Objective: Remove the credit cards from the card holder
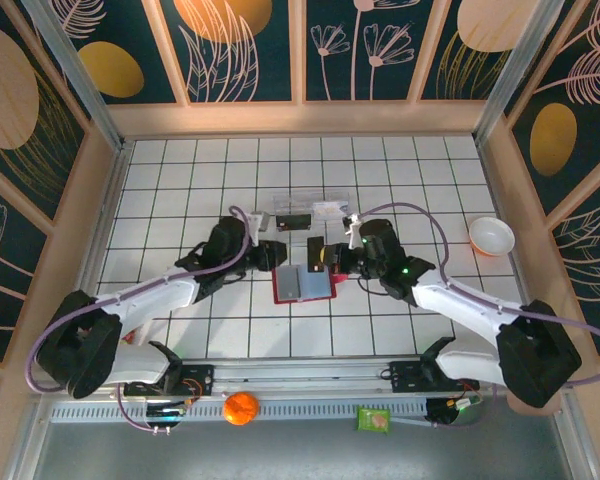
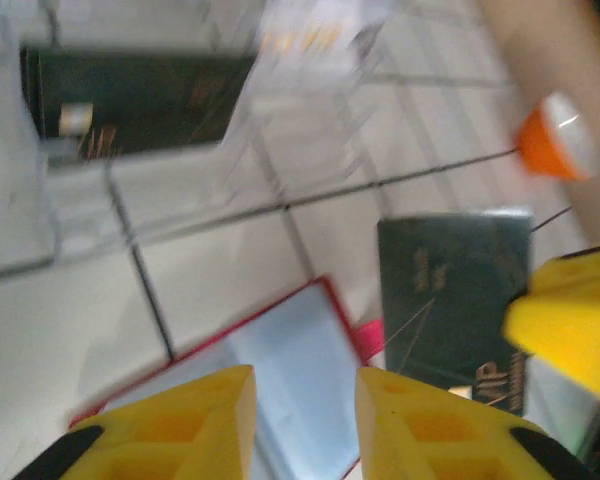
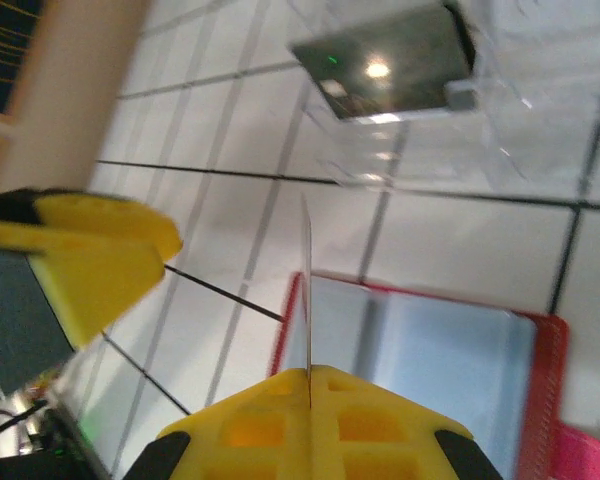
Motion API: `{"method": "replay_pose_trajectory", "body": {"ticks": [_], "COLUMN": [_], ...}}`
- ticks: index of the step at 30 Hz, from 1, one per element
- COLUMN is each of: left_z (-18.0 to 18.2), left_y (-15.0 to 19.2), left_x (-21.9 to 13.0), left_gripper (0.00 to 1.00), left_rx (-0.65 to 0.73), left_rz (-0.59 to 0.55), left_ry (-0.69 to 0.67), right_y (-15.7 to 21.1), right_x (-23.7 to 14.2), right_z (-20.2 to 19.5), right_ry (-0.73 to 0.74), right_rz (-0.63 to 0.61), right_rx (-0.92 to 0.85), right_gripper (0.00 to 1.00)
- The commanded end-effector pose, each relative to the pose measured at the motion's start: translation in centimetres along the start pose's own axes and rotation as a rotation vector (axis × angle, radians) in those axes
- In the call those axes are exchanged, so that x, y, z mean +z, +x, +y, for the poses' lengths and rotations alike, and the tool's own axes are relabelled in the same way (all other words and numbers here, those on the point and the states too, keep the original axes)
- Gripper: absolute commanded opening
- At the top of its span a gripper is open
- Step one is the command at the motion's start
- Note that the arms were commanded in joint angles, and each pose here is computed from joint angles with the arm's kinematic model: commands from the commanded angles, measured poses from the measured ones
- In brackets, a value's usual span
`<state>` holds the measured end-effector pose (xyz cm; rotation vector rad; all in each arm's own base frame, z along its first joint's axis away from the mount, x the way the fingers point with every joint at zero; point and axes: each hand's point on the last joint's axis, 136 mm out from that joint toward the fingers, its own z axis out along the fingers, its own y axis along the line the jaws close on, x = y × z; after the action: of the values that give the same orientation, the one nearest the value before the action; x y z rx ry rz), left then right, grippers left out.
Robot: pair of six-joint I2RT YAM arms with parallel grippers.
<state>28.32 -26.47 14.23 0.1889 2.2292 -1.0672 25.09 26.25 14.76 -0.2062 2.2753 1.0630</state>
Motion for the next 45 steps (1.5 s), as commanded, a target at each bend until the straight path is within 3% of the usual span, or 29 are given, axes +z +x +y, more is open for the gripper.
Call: {"method": "replay_pose_trajectory", "body": {"ticks": [1, 6, 11, 16, 28, 32, 40, 43, 45], "left_z": [-4.6, -7.5, -8.1, -8.2, -9.8, -9.5, -8.8, -8.6, -8.4], "left_y": [-2.2, -2.7, -2.2, -2.0, -2.3, -2.1, -1.8, -1.9, -2.1], "left_x": [-2.1, -4.0, -4.7, -4.6, -5.6, -5.2, -4.7, -4.4, -4.0], "left_gripper": [0.41, 0.54, 0.55, 0.47, 0.23, 0.23, 0.1, 0.0, 0.0], "left_rx": [-0.029, 0.004, -0.003, -0.017, 0.001, -0.003, -0.017, -0.004, 0.023], "left_rz": [-0.087, -0.124, -0.122, -0.108, -0.101, -0.082, -0.072, -0.069, -0.06], "left_ry": [0.303, 0.471, 0.527, 0.544, 0.617, 0.599, 0.572, 0.552, 0.516], "right_y": [-2.3, -3.7, -4.6, -5.3, -5.3, -5.5, -5.7, -5.5, -5.3], "right_x": [-1.6, -3.4, -4.7, -5.3, -4.0, -3.7, -2.9, -2.8, -2.8], "right_z": [3.4, 5.8, 8.0, 9.3, 9.1, 9.0, 9.2, 9.3, 9.1], "right_ry": [-0.186, -0.372, -0.506, -0.574, -0.55, -0.543, -0.523, -0.522, -0.511], "right_rz": [-0.107, -0.185, -0.235, -0.26, -0.243, -0.246, -0.237, -0.226, -0.213], "right_rx": [-0.078, -0.055, -0.057, -0.054, -0.047, -0.036, -0.057, -0.071, -0.075], "right_gripper": [0.0, 0.0, 0.0, 0.0, 0.0, 0.0, 0.0, 0.0, 0.03]}}
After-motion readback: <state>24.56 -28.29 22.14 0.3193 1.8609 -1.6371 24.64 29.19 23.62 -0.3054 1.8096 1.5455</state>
